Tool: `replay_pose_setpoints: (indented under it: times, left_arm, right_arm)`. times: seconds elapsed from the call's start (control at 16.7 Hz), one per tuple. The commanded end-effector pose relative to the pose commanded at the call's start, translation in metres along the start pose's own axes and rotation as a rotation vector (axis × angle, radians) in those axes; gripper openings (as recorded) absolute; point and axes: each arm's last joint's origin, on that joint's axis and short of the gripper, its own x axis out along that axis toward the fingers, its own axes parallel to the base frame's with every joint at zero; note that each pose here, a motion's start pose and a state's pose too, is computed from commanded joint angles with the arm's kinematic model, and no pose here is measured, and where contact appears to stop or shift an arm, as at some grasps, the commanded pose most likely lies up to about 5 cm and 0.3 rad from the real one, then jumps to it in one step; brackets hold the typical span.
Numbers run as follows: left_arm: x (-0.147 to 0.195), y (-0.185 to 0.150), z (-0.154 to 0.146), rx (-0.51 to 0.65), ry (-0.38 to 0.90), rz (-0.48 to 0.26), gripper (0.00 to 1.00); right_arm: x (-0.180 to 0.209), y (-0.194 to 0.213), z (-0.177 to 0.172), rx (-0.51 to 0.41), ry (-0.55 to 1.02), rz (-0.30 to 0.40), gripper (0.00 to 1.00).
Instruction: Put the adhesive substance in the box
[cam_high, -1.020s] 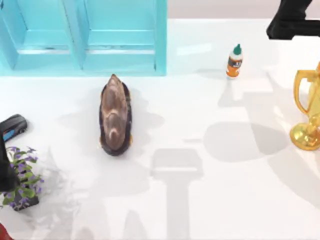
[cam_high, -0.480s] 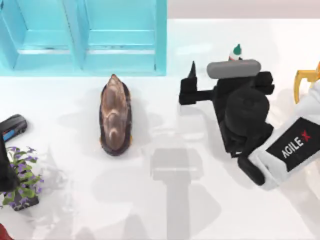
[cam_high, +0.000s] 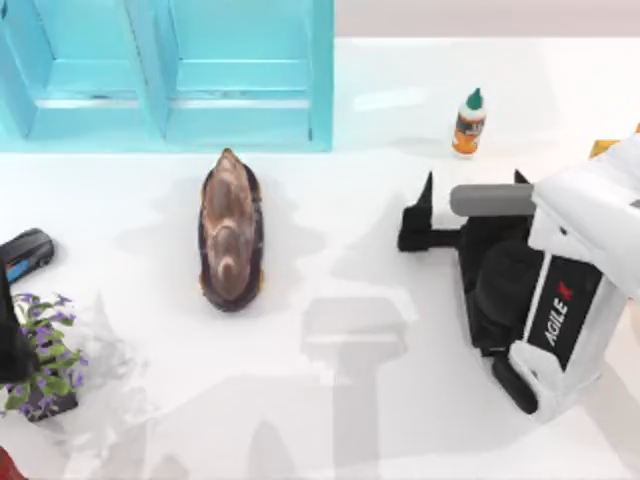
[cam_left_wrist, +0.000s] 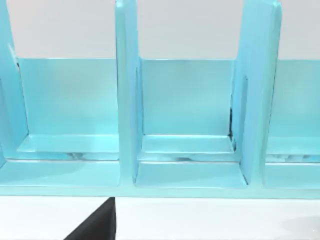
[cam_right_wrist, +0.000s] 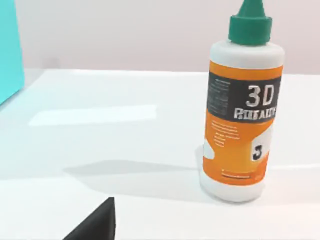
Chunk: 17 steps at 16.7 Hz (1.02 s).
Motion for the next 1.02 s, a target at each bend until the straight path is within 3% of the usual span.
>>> replay_pose_setpoints:
  times: [0.48, 1.02]
  left_arm:
    - [0.000, 0.000, 0.000, 0.000, 0.000, 0.000, 1.00]
    - [0.000, 0.000, 0.000, 0.000, 0.000, 0.000, 1.00]
  right_arm:
    - [0.008, 0.001, -0.002, -0.001, 0.003, 0.000, 1.00]
    - [0.097, 0.000, -0.001, 0.001, -0.002, -0.001, 1.00]
